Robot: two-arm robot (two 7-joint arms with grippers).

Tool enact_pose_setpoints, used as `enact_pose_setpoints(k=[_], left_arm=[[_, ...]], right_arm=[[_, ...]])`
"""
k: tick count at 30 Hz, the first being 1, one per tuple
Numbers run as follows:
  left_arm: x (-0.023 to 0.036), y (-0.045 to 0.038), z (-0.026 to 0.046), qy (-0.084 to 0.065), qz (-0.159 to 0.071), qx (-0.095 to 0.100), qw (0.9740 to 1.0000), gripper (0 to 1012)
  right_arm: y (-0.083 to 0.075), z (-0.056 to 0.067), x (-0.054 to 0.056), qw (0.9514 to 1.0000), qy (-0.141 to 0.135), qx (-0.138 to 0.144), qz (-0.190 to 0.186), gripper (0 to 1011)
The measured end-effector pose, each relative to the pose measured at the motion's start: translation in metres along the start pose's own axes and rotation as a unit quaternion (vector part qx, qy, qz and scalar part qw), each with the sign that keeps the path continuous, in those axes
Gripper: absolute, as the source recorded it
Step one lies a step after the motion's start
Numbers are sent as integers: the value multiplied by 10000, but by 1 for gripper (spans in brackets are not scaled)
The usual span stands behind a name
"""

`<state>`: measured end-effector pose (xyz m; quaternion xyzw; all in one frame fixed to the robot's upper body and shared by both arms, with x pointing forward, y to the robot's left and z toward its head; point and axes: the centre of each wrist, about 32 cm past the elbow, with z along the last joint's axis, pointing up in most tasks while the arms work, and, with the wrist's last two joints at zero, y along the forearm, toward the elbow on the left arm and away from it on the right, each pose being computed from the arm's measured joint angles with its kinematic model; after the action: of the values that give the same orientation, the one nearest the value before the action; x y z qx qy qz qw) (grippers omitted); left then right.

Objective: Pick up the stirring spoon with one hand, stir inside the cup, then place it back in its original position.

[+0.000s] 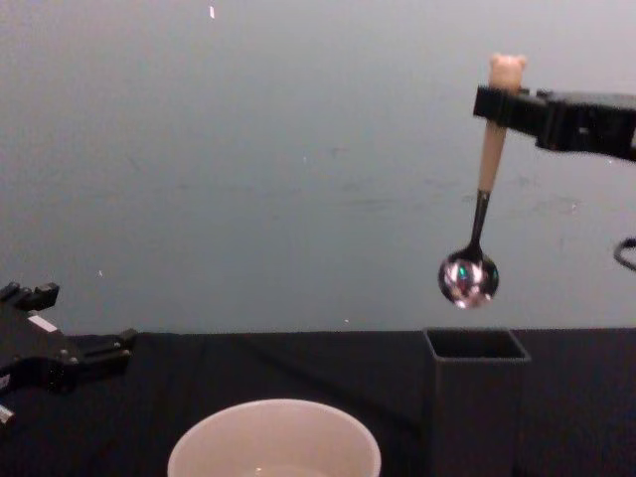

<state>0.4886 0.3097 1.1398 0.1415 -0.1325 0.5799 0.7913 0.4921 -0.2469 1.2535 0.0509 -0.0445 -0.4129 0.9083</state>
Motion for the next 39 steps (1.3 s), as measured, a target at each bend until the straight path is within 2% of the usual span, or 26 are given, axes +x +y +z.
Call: enact_pose_setpoints(k=[6,12,15,22,25,29,30,32,39], left_arm=[[0,0,0,0,0,0,10000,1001],[0,0,0,0,0,0,10000,1001],[0,0,0,0,0,0,10000,1001],[0,0,0,0,0,1,10000,1001],[0,0,0,0,0,0,10000,1001],[0,0,0,0,0,0,10000,1001],[0,0,0,0,0,0,10000,1002],[0,0,0,0,0,0,10000,1001],[0,0,0,0,0,0,10000,1001]], right_arm=[[67,13,-80,9997,42,252,27,188],[155,-75,-190,9987,91,355,354,188],[215,-173,-267,9967,155,404,679,188],[285,-353,-371,9929,261,438,1072,188],[324,-495,-426,9911,320,365,1241,188],[349,-588,-452,9906,340,267,1295,188],[373,-666,-468,9902,362,187,1337,188],[390,-733,-480,9896,374,128,1387,188],[442,-923,-502,9884,363,-7,1478,188]])
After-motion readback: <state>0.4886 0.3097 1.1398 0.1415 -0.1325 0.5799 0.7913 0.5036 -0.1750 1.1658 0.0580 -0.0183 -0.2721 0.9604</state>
